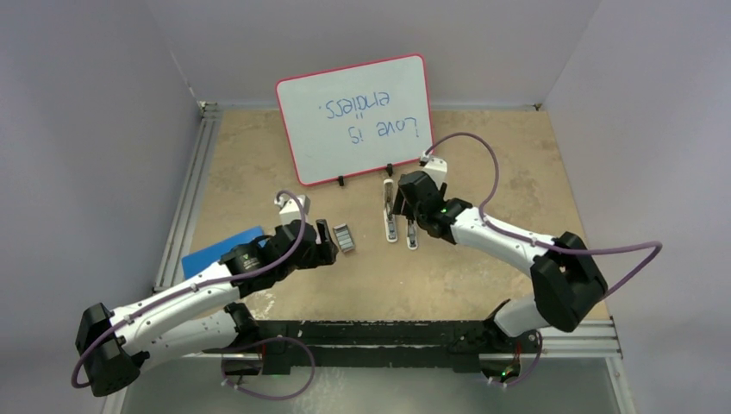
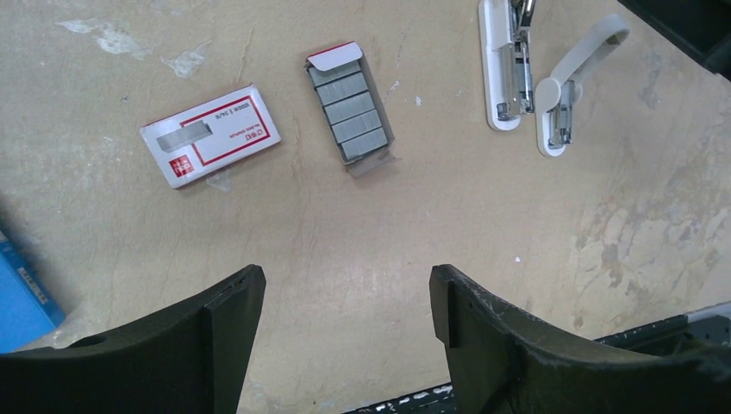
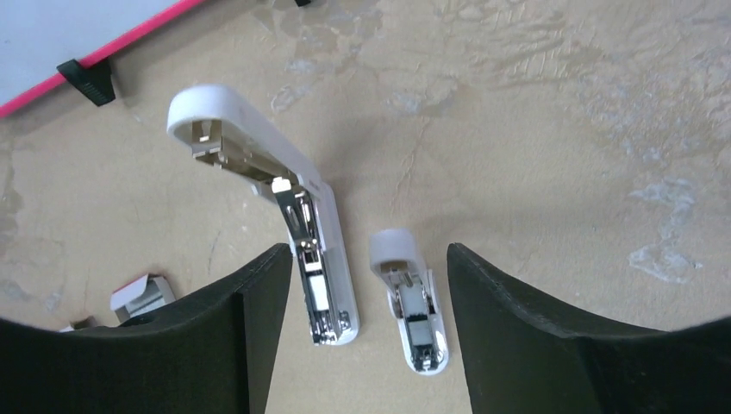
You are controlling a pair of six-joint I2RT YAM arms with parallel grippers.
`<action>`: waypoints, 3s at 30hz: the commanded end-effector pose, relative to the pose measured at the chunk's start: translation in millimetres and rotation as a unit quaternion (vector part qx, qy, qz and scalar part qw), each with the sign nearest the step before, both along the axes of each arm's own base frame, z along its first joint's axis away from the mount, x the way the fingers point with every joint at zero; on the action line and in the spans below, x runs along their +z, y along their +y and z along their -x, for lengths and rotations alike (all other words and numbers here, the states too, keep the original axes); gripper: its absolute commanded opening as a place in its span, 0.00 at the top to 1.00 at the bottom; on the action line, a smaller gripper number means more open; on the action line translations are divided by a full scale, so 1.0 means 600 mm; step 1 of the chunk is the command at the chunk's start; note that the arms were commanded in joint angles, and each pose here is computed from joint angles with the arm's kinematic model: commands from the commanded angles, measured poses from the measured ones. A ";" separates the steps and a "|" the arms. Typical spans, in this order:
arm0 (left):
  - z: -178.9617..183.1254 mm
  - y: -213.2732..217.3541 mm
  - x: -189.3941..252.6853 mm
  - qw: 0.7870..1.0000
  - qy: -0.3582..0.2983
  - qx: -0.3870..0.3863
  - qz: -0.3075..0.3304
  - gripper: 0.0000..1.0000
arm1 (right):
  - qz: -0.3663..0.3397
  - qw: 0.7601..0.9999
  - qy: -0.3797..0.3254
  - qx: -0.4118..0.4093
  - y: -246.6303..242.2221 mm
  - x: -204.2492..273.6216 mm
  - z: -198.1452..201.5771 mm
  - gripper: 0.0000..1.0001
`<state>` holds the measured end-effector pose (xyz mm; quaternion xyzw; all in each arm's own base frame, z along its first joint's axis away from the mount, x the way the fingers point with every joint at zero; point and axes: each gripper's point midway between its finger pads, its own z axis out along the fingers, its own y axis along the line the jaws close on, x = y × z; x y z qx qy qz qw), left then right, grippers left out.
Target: Load the staples into the stapler
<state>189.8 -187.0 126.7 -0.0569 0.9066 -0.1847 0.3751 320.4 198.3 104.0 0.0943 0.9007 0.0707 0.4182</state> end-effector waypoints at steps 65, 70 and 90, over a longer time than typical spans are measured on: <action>-0.047 -0.353 -0.173 0.965 0.137 -0.055 0.216 0.73 | 0.037 0.996 0.048 0.073 -0.013 -0.054 0.020 0.63; -0.056 -0.354 -0.183 0.967 0.138 -0.042 0.209 0.78 | 0.033 0.996 0.047 0.075 -0.011 -0.053 0.023 0.65; -0.082 -0.346 -0.219 0.979 0.133 -0.003 0.155 0.94 | 0.014 0.995 0.051 0.084 -0.008 -0.053 0.037 0.72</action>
